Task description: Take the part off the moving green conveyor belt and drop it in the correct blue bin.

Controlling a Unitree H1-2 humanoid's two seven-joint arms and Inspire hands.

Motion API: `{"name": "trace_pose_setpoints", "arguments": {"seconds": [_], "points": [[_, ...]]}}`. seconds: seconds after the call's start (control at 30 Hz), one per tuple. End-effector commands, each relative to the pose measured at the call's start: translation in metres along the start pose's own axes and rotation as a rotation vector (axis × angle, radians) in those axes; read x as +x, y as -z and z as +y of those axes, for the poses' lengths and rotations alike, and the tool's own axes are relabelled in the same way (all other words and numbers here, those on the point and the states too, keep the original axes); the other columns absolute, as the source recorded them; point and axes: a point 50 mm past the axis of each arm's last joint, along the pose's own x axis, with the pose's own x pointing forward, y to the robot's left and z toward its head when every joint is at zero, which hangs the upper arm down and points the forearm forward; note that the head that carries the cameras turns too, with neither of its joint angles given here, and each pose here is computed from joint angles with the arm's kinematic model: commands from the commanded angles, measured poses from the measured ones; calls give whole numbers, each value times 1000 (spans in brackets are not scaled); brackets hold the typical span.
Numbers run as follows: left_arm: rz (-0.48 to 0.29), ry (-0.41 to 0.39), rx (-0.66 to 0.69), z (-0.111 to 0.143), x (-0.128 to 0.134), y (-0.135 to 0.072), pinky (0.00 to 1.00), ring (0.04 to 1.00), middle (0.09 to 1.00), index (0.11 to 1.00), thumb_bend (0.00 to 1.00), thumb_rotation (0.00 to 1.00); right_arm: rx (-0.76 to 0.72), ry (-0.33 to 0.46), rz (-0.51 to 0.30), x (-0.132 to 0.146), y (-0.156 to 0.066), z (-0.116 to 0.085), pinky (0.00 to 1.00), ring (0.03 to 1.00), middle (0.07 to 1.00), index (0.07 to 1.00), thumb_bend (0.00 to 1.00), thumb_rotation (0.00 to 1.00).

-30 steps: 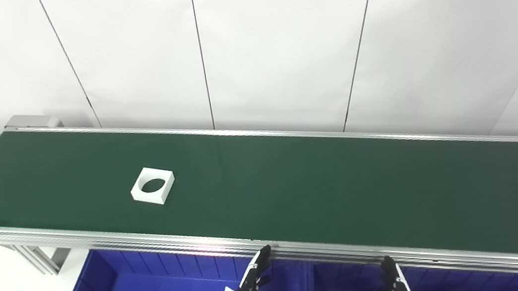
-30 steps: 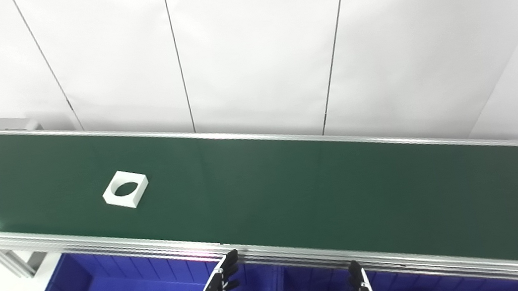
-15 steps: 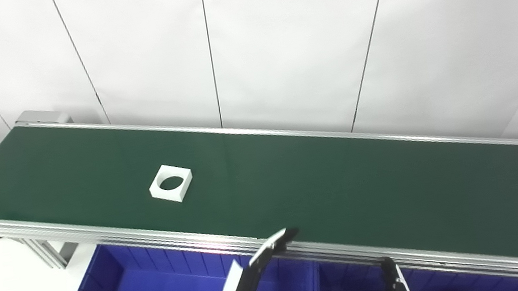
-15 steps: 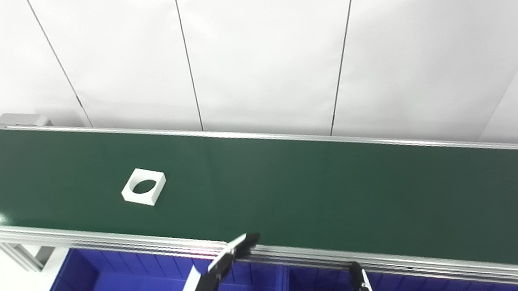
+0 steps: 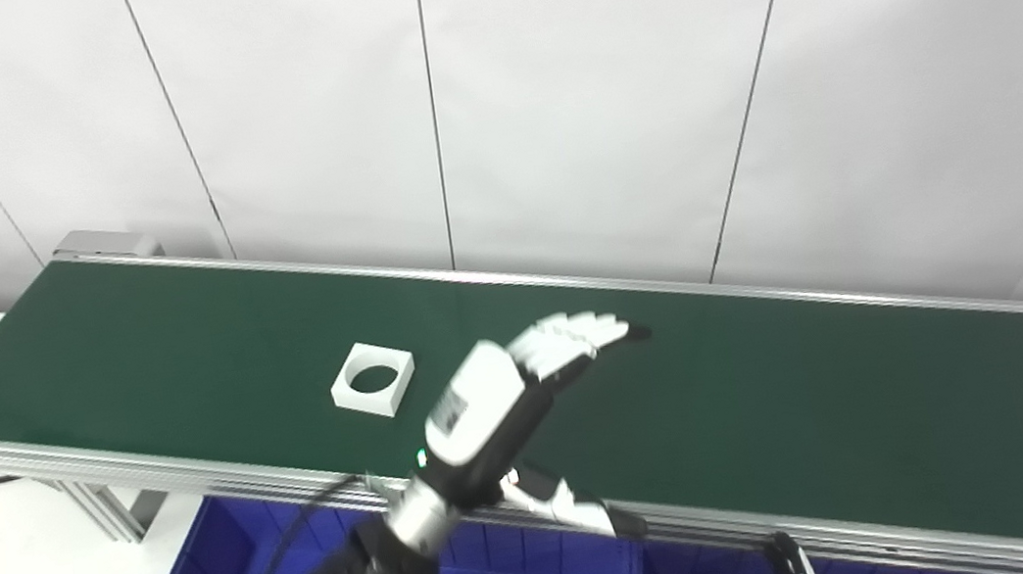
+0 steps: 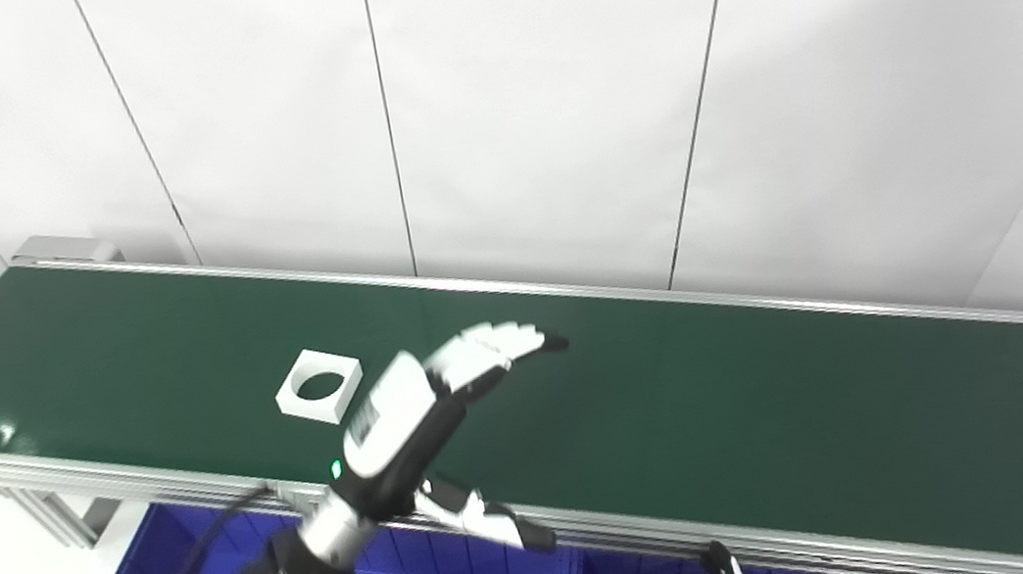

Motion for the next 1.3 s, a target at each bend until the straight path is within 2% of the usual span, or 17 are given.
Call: {"name": "trace_pose_setpoints", "arguments": {"seconds": [0.0, 0.17, 0.2, 0.23, 0.37, 0.6, 0.77, 1.1, 1.27], "points": [[-49, 25, 104, 26, 21, 9, 815, 863, 874, 850, 969, 535, 13, -8, -83, 13, -15, 5, 1000, 1000, 997, 1000, 837, 1000], [-56, 117, 190, 45, 42, 26, 823, 861, 864, 852, 995, 482, 22, -8, -85, 13, -16, 5, 1000, 1000, 994, 1000, 834, 1000], [-54, 140, 207, 49, 47, 31, 814, 845, 847, 836, 1000, 407, 21, -8, -86, 13, -16, 5, 1000, 1000, 992, 1000, 832, 1000], [-51, 165, 224, 51, 51, 36, 810, 836, 841, 829, 1000, 377, 22, -7, -86, 13, -16, 5, 1000, 1000, 993, 1000, 832, 1000], [-36, 237, 288, 54, 64, 50, 801, 821, 832, 821, 1000, 381, 24, -11, -86, 12, -16, 5, 1000, 1000, 996, 1000, 838, 1000], [100, 421, 368, 47, 76, 87, 846, 856, 881, 868, 1000, 357, 10, -10, -89, 11, -17, 6, 1000, 999, 992, 1000, 832, 1000], [163, 526, 406, 36, 76, 111, 829, 851, 879, 869, 1000, 360, 3, -9, -92, 9, -17, 7, 1000, 1000, 993, 1000, 834, 1000], [245, 657, 447, 24, 80, 137, 847, 855, 872, 883, 1000, 376, 10, -11, -92, 6, -17, 7, 1000, 999, 993, 1000, 842, 1000], [337, 697, 430, 22, 79, 146, 873, 879, 893, 899, 1000, 347, 6, -9, -96, 5, -18, 8, 1000, 998, 992, 1000, 844, 1000]]}}
